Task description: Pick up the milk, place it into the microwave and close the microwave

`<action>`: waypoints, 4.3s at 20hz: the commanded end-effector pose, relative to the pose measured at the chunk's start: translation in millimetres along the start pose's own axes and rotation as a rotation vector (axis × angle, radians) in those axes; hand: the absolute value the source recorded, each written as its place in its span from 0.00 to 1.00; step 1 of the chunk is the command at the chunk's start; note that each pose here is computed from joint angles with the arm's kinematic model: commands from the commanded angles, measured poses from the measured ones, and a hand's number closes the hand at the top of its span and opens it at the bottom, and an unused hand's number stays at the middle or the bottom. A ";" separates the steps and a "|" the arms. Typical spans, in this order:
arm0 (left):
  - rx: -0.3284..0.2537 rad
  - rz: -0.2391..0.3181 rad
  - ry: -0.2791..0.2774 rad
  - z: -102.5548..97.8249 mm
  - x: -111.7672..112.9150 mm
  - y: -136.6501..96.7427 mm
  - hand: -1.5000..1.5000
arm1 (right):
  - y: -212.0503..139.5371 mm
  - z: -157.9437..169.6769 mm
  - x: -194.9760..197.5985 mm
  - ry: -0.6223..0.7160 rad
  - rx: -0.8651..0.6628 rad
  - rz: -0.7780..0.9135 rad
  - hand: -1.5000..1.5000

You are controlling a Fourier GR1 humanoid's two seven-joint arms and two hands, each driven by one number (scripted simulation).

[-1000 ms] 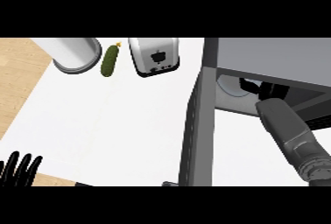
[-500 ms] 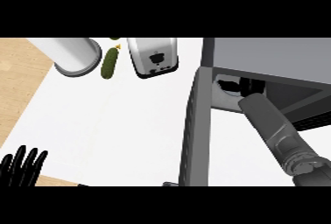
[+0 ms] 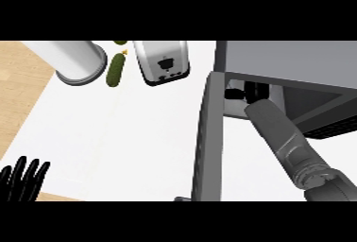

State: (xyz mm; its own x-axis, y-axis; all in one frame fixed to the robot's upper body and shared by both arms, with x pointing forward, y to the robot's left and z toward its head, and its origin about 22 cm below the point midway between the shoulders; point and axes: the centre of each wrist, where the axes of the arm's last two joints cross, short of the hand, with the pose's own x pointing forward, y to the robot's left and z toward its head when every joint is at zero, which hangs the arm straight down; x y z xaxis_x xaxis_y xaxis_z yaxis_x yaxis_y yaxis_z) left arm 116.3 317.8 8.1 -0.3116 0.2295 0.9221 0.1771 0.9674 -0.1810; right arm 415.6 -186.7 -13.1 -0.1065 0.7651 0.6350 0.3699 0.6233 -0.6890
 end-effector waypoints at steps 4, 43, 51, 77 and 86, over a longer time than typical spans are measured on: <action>0.010 -0.003 0.001 6.0 0.7 9.7 0.00 | 9.3 3.2 12.3 0.014 0.025 -0.249 0.00; -0.114 0.006 0.151 16.4 -5.5 -25.9 0.00 | 0.2 215.1 -120.0 0.041 0.104 -0.769 0.00; -0.348 -0.051 0.236 -3.5 -27.0 -55.7 1.00 | -82.4 242.1 -170.3 0.072 0.090 -0.706 0.00; -0.869 -0.298 0.529 -101.7 -145.9 -169.1 1.00 | -206.1 250.6 -213.3 0.069 -0.031 -0.757 0.00; -0.939 -0.297 0.414 -79.7 -169.2 -234.1 1.00 | -206.7 250.1 -204.2 -0.015 0.026 -0.822 0.00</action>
State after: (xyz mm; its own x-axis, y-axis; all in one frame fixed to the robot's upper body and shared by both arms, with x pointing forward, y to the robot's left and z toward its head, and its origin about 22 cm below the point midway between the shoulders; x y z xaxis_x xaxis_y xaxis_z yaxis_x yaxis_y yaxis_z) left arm 222.2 68.0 -66.7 -0.1150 -0.2381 0.9644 0.8285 0.5127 0.2253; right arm 128.4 -428.0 -94.5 -0.2740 0.1145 0.9549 0.2285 0.9722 -0.0510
